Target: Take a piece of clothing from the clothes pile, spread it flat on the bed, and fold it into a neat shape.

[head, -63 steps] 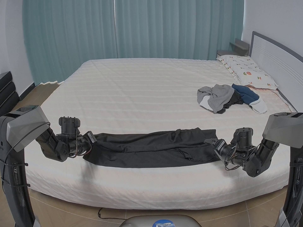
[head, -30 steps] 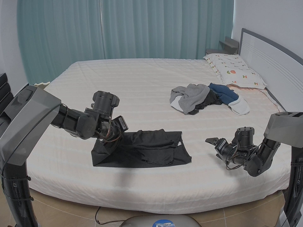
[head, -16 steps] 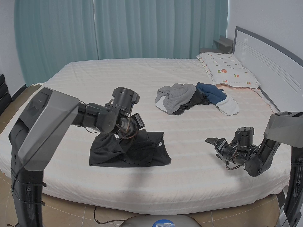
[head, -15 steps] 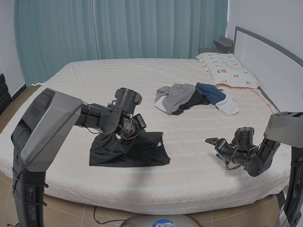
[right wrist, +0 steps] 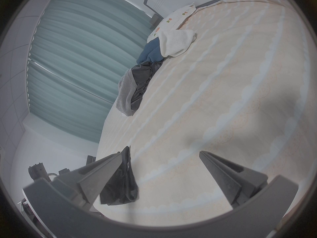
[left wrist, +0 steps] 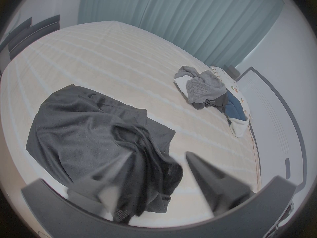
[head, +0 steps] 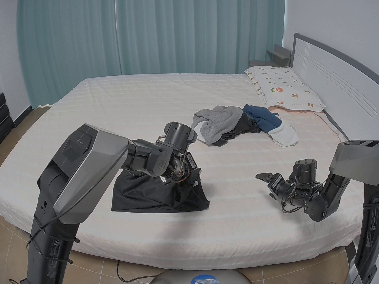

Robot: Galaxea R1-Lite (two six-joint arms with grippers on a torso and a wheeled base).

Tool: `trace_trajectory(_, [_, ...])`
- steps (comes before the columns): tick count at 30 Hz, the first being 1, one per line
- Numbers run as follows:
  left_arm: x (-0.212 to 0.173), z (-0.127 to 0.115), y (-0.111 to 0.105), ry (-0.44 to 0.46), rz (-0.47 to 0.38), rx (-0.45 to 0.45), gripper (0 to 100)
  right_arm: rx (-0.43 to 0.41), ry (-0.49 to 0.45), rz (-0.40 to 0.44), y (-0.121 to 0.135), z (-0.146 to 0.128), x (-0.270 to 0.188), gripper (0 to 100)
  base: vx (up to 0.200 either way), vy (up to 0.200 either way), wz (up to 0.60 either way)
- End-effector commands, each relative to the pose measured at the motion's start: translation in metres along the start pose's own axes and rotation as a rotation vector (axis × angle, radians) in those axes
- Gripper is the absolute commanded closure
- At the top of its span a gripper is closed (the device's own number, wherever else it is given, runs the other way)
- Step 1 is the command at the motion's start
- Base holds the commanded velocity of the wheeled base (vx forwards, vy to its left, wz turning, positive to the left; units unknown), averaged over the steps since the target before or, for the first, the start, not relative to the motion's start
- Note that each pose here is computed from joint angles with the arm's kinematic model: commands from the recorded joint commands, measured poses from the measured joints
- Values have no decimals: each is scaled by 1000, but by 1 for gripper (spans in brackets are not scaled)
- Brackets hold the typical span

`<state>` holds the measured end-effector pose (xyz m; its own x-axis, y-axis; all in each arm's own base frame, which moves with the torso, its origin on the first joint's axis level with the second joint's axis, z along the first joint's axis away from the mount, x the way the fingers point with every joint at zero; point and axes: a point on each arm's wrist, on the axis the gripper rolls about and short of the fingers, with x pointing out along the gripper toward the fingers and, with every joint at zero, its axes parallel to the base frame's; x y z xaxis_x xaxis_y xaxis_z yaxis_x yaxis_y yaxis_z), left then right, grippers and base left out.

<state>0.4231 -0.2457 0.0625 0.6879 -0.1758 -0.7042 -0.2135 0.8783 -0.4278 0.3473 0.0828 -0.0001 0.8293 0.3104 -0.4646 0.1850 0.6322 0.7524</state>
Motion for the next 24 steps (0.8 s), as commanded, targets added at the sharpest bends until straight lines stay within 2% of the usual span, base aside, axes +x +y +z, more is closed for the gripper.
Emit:
trace_trajectory(1, [2, -4, 1, 9, 10, -11, 0, 0, 3, -3, -1, -1, 0, 0, 0, 0, 0])
trace_trajectory(6, [-18, 7, 4, 14, 8, -75, 0, 1, 4, -4, -1, -1, 0, 0, 0, 0, 0])
trace_trajectory(12, [-37, 22, 26, 54, 0, -113, 0, 0, 7, -6, -2, -2, 0, 0, 0, 0, 0])
trace_trajectory(13, [-42, 29, 37, 75, 0, -139, 0, 0, 7, -6, -2, -2, 0, 0, 0, 0, 0])
trace_trajectory(16, [-43, 36, 48, 77, 16, -163, 0, 1, 11, -10, -3, -3, 0, 0, 0, 0, 0])
trace_trajectory(20, [-43, 44, 72, 95, 52, -238, 0, 1, 12, -11, -3, -3, 0, 0, 0, 0, 0])
trace_trajectory(22, [-45, 47, 84, 126, 51, -291, 0, 1, 13, -13, -3, -3, 0, 0, 0, 0, 0])
trace_trajectory(24, [-47, 49, 96, 163, 37, -318, 0, 1, 12, -13, -4, -3, 0, 0, 0, 200, 0])
